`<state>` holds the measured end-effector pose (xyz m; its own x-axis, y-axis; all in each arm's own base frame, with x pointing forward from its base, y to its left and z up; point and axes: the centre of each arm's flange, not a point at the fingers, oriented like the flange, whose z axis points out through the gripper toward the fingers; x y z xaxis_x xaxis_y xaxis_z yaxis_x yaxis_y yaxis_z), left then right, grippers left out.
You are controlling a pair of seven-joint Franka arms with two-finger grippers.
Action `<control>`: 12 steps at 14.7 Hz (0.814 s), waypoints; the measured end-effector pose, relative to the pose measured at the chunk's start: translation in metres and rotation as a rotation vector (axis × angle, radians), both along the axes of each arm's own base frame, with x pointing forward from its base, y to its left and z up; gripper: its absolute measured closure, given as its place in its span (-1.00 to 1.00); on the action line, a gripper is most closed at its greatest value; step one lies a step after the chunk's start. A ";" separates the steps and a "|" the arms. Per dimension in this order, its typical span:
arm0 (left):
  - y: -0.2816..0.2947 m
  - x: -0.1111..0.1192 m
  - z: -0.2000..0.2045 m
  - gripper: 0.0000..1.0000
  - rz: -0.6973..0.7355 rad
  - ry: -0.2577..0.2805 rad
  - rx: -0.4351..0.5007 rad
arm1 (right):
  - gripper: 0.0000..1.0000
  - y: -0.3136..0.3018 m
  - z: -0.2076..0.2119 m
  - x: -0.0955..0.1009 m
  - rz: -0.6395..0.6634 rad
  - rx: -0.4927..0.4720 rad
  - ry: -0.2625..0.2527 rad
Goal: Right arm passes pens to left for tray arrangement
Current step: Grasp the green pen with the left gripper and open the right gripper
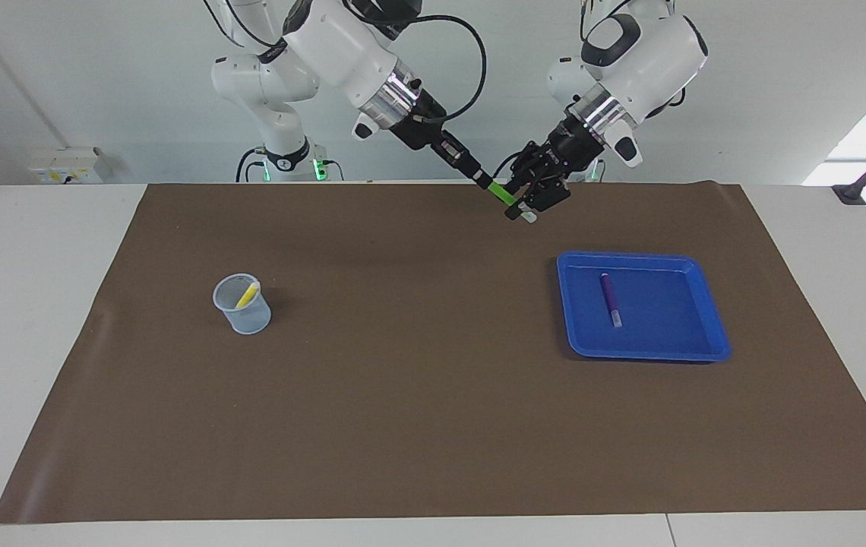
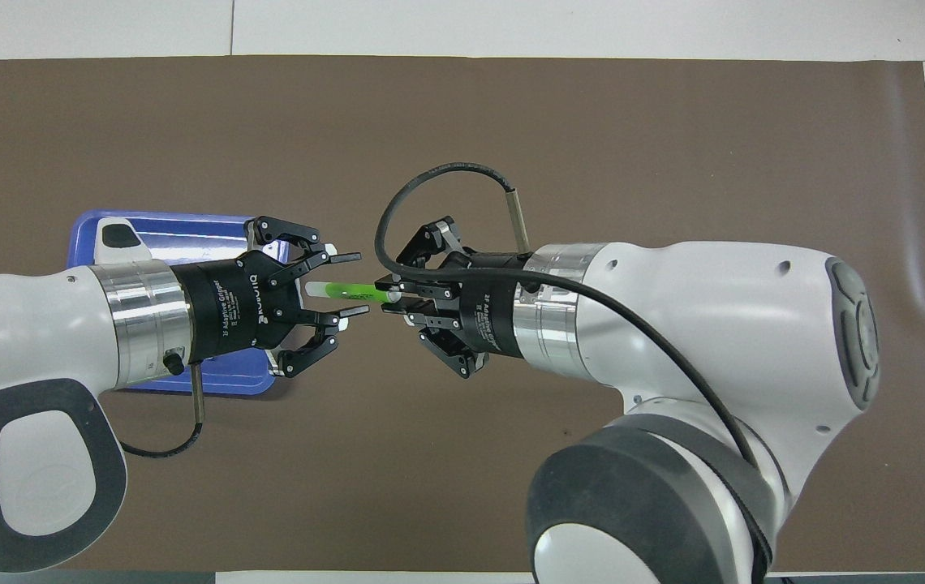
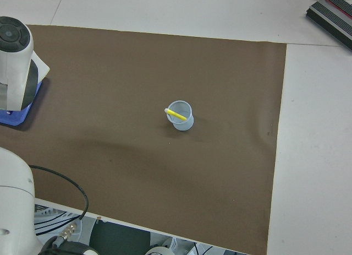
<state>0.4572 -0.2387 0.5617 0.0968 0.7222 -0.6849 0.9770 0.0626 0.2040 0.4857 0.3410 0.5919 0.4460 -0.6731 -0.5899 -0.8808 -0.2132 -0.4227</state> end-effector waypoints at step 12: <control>0.004 -0.003 -0.002 0.64 -0.022 -0.004 0.008 | 0.52 0.000 0.000 0.003 0.004 0.000 -0.008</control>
